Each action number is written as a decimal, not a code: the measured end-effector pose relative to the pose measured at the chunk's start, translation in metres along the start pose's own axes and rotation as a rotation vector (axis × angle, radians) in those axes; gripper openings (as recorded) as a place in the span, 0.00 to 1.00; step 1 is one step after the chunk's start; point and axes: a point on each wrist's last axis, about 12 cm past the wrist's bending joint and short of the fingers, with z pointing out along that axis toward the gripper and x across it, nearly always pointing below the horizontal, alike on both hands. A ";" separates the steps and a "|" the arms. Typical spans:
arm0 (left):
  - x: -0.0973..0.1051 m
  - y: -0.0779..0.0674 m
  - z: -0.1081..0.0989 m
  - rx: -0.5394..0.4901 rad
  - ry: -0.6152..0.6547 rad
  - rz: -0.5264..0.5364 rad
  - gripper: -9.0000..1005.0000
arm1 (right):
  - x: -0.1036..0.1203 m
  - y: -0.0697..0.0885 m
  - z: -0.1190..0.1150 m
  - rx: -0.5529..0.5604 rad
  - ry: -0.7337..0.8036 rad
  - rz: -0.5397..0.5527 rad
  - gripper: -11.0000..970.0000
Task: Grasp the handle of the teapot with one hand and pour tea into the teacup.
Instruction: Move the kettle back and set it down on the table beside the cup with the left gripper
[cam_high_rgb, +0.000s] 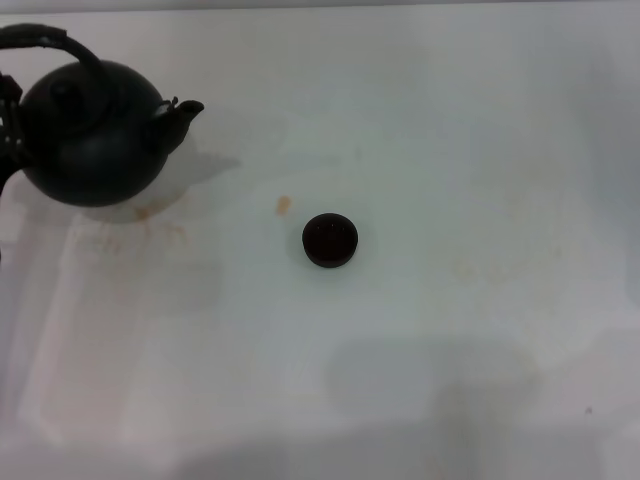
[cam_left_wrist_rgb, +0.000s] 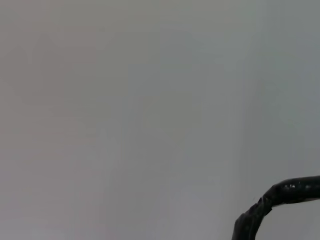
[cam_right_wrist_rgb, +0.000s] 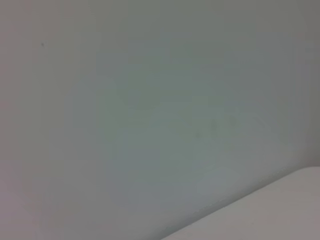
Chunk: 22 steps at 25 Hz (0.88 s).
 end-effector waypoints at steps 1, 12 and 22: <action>0.002 -0.001 -0.002 -0.007 0.007 -0.009 0.11 | 0.000 0.000 0.000 0.000 0.000 0.000 0.85; 0.014 -0.008 -0.018 -0.045 0.067 -0.044 0.11 | 0.001 -0.004 -0.003 0.009 0.003 -0.001 0.85; 0.016 -0.013 -0.023 -0.050 0.073 0.037 0.12 | 0.001 -0.004 -0.002 0.016 -0.002 0.005 0.85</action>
